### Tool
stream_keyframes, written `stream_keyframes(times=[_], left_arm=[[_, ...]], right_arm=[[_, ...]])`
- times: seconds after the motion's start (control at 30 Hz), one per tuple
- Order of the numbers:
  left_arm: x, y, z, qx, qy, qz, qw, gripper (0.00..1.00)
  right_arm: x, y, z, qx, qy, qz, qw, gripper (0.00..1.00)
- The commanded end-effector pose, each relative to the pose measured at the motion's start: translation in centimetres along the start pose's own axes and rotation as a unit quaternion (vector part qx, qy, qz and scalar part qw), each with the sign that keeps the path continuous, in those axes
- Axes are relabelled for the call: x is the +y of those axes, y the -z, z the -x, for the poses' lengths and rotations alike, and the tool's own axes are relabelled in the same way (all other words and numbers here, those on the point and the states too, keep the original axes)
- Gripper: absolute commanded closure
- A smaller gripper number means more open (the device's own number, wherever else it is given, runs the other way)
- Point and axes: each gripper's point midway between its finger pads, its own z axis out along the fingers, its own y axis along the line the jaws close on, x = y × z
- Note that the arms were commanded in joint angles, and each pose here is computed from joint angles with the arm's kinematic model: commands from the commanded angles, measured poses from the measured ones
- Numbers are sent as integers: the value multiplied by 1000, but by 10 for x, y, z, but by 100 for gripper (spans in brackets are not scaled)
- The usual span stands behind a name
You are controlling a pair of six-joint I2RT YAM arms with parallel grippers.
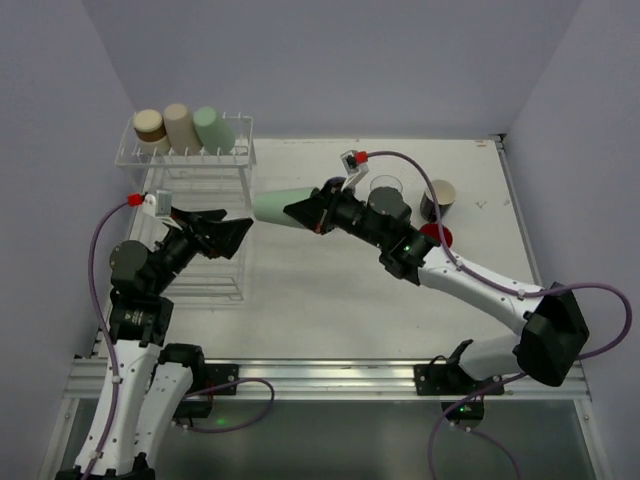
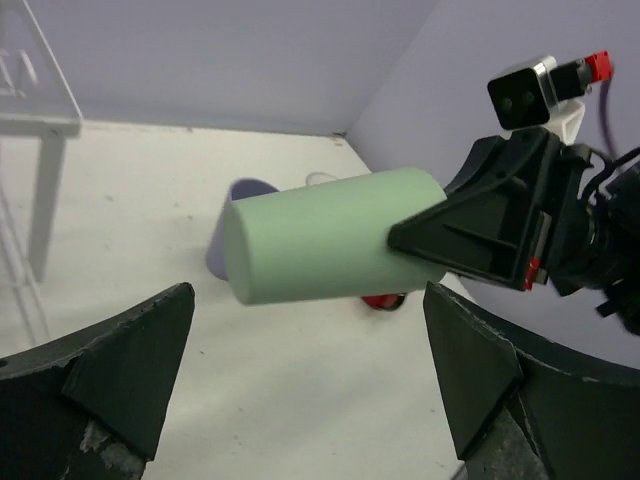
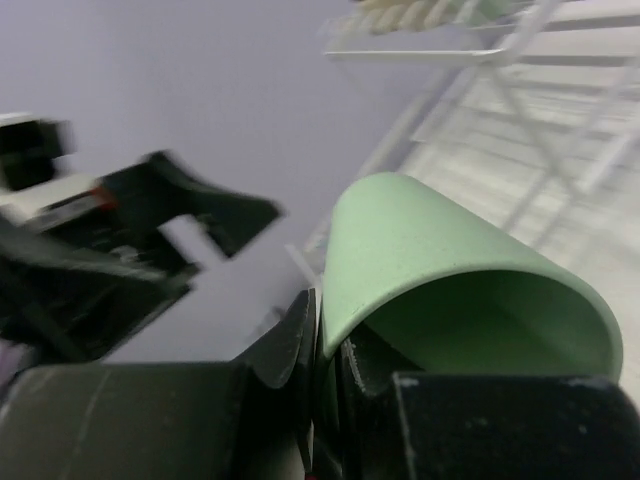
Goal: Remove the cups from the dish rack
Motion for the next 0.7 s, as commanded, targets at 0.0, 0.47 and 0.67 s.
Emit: stream_keyframes(times=[0.0, 0.47, 0.67], left_arm=[[17, 13, 3, 23, -105, 61, 992, 0], [41, 22, -47, 79, -128, 88, 985, 0], [44, 24, -46, 79, -133, 104, 983, 0]], right_arm=[[-50, 13, 44, 16, 133, -177, 975, 100], [-174, 40, 104, 261, 275, -431, 819, 100], [-186, 30, 98, 283, 280, -426, 813, 100]])
